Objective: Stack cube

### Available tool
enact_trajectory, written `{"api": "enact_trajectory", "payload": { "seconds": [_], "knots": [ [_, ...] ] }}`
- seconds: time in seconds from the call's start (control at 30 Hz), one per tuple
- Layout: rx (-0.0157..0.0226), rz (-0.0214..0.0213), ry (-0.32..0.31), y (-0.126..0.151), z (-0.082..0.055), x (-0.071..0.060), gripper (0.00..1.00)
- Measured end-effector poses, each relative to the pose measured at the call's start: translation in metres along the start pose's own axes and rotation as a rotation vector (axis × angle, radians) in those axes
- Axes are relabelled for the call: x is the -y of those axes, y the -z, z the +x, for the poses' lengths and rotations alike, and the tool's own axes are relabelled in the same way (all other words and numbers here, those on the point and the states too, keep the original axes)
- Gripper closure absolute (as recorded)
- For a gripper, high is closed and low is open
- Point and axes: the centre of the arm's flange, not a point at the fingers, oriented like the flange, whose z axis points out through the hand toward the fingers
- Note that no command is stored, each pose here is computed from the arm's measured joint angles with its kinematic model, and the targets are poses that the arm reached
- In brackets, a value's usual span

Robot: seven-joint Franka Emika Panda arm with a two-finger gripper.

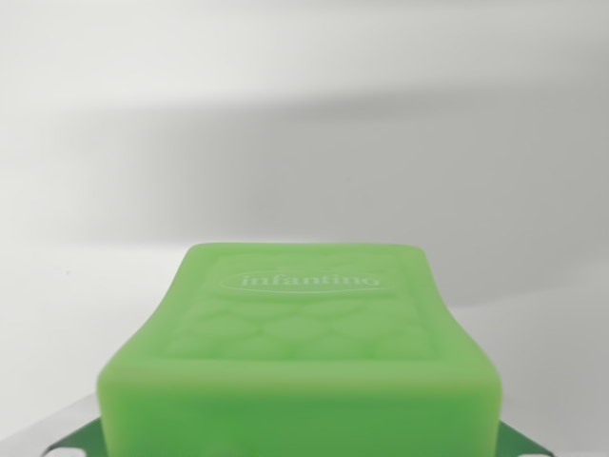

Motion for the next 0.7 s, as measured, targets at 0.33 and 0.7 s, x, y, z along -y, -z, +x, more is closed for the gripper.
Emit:
{"api": "enact_trajectory", "payload": {
  "seconds": [0.33,0.7],
  "knots": [
    [-0.0016,0.0018,0.0,0.033,0.0,0.0,1.0],
    [0.002,-0.0066,-0.01,0.035,0.005,-0.015,1.0]
  ]
}}
